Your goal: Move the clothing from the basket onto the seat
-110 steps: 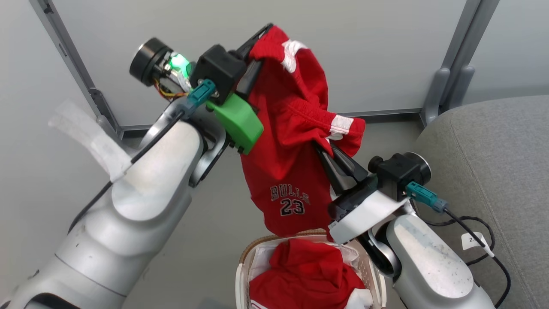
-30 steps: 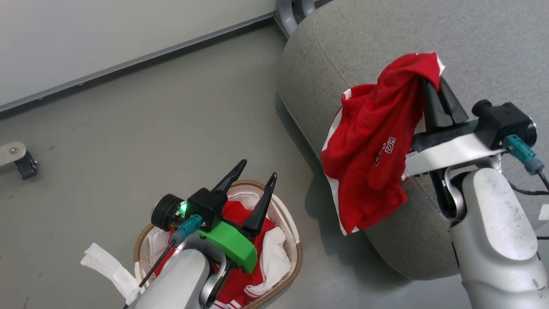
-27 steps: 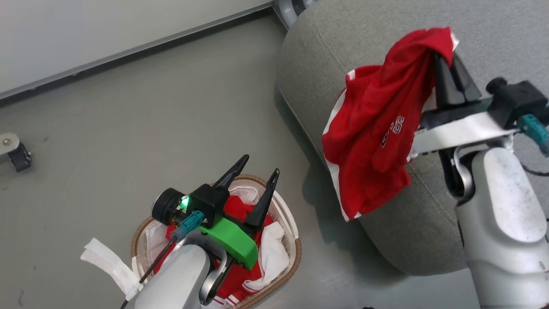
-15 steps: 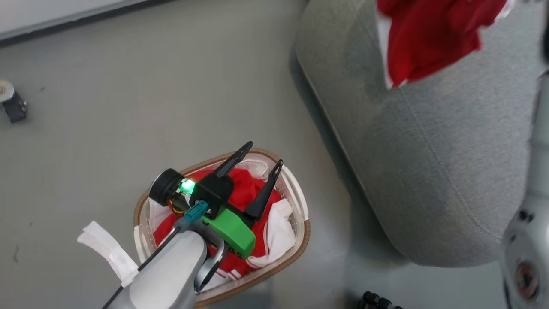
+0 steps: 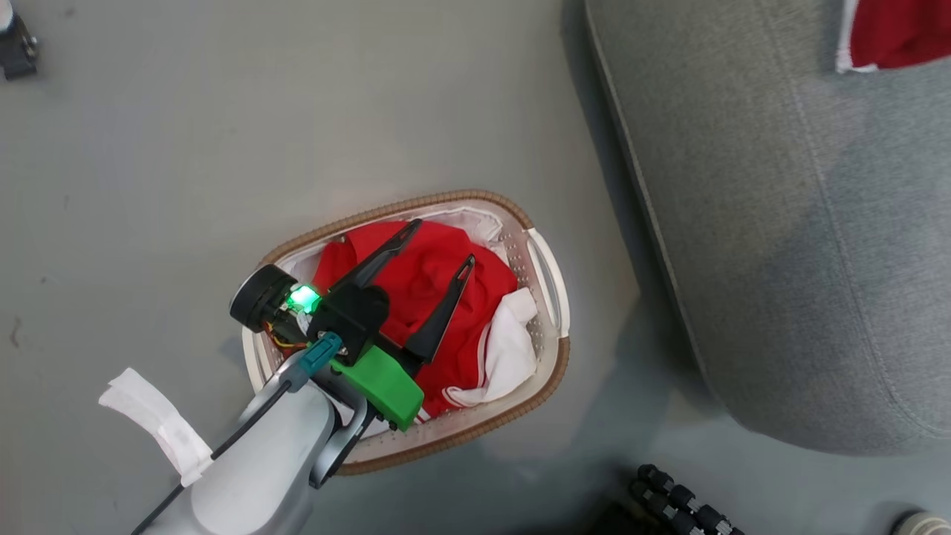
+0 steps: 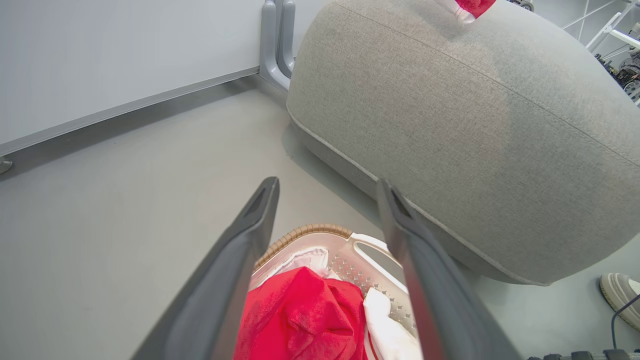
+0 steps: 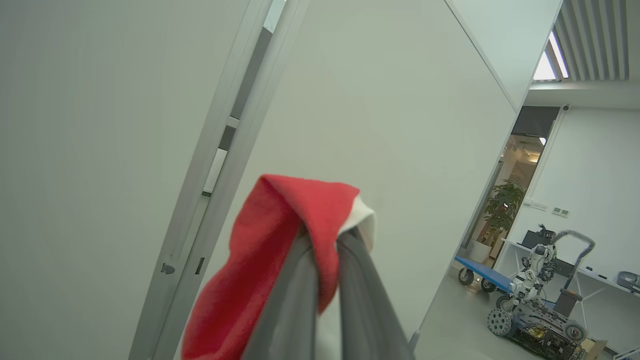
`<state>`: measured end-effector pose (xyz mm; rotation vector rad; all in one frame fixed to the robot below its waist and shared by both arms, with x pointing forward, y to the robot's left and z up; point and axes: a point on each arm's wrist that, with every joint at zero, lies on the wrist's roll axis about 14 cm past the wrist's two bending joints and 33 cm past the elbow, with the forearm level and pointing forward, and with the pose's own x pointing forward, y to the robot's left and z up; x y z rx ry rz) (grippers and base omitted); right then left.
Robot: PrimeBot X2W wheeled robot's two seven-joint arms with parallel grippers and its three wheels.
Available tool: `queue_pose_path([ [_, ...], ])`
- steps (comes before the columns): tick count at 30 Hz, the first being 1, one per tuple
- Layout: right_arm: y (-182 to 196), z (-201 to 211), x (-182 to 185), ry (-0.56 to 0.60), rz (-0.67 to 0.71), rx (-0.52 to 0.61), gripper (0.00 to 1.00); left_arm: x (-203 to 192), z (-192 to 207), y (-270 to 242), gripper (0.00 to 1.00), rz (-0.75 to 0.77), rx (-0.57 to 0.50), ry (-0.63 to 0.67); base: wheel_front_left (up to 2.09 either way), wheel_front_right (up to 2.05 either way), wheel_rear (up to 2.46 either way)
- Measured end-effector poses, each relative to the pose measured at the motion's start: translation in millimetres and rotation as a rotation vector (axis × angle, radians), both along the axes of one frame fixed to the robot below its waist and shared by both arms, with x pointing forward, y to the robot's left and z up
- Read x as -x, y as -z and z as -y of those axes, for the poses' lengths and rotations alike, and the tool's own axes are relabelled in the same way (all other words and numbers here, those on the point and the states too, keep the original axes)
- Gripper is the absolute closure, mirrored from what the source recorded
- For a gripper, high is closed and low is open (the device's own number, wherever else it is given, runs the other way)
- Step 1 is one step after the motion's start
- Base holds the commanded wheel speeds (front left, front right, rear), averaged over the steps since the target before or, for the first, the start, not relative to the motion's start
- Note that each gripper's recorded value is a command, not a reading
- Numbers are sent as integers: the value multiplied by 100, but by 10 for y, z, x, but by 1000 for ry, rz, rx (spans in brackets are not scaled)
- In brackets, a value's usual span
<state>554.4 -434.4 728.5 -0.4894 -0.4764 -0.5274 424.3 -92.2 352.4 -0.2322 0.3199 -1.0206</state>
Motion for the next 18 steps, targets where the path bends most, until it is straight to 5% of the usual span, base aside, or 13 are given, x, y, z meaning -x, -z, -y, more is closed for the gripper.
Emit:
queue_pose_path([
  [7, 1053, 250, -120, 74, -193, -114, 100, -7, -96, 251, 0, -51, -16, -21, 0, 0, 0],
  [18, 2490, 440, 325, 201, -477, -299, 100, -22, -173, 434, 0, -91, -36, -44, 0, 0, 0],
])
